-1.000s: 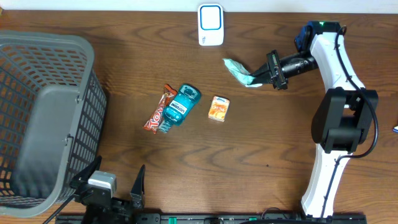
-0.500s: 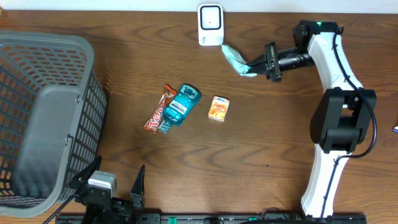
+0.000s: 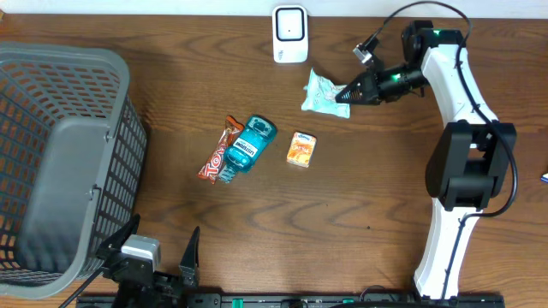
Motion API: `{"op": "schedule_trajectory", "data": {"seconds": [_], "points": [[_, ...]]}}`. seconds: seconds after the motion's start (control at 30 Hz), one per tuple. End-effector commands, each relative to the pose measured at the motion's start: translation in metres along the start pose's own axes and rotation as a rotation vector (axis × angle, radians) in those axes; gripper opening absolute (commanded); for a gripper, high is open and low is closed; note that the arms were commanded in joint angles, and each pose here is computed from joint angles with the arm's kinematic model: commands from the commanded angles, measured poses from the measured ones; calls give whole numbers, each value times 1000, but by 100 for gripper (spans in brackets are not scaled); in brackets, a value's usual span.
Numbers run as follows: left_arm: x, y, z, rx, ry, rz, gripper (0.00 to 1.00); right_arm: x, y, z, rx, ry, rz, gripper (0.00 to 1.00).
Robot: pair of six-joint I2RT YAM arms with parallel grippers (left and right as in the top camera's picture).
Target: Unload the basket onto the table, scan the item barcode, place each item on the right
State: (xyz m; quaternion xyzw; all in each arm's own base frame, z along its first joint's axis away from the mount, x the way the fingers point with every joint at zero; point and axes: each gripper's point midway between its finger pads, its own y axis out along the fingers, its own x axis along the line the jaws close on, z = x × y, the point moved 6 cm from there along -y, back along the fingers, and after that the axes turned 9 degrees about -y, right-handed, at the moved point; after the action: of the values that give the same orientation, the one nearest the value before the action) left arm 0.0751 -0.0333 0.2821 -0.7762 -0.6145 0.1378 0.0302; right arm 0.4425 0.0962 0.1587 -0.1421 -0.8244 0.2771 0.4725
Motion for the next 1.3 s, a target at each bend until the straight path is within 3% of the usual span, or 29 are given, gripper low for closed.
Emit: {"op": "schedule_trajectory", "data": {"seconds": [0.0, 0.17, 0.4, 0.5, 0.57, 0.6, 0.63, 0.7, 0.73, 0.9, 1.0, 1.07, 1.27], "points": [[0, 0, 0, -2, -1, 2, 100, -9, 2, -6, 41, -193, 138, 1], [0, 0, 0, -2, -2, 2, 100, 2, -2, -21, 54, -286, 287, 1], [0, 0, 0, -2, -2, 2, 100, 10, 20, -13, 203, -316, 393, 1], [0, 0, 0, -2, -2, 2, 100, 9, 27, -6, 250, -247, 428, 1], [0, 0, 0, -2, -1, 2, 100, 1, 30, 1, 290, -209, 472, 7], [0, 0, 0, -2, -2, 2, 100, -4, 33, 4, 305, -198, 490, 19], [0, 0, 0, -2, -2, 2, 100, -8, 34, 5, 311, -184, 506, 40], [0, 0, 0, -2, -2, 2, 100, -15, 32, 4, 296, -111, 568, 95], [0, 0, 0, -2, -2, 2, 100, -15, 30, 2, 277, -74, 589, 99], [0, 0, 0, -2, -2, 2, 100, 2, 17, -11, 193, -5, 623, 99], [0, 0, 0, -2, -2, 2, 100, 12, 28, -9, 273, -184, 596, 97], [0, 0, 0, -2, -2, 2, 100, 13, 40, -5, 346, -304, 605, 85], [0, 0, 0, -2, -2, 2, 100, 29, 53, 2, 495, -397, 763, 88]]}}
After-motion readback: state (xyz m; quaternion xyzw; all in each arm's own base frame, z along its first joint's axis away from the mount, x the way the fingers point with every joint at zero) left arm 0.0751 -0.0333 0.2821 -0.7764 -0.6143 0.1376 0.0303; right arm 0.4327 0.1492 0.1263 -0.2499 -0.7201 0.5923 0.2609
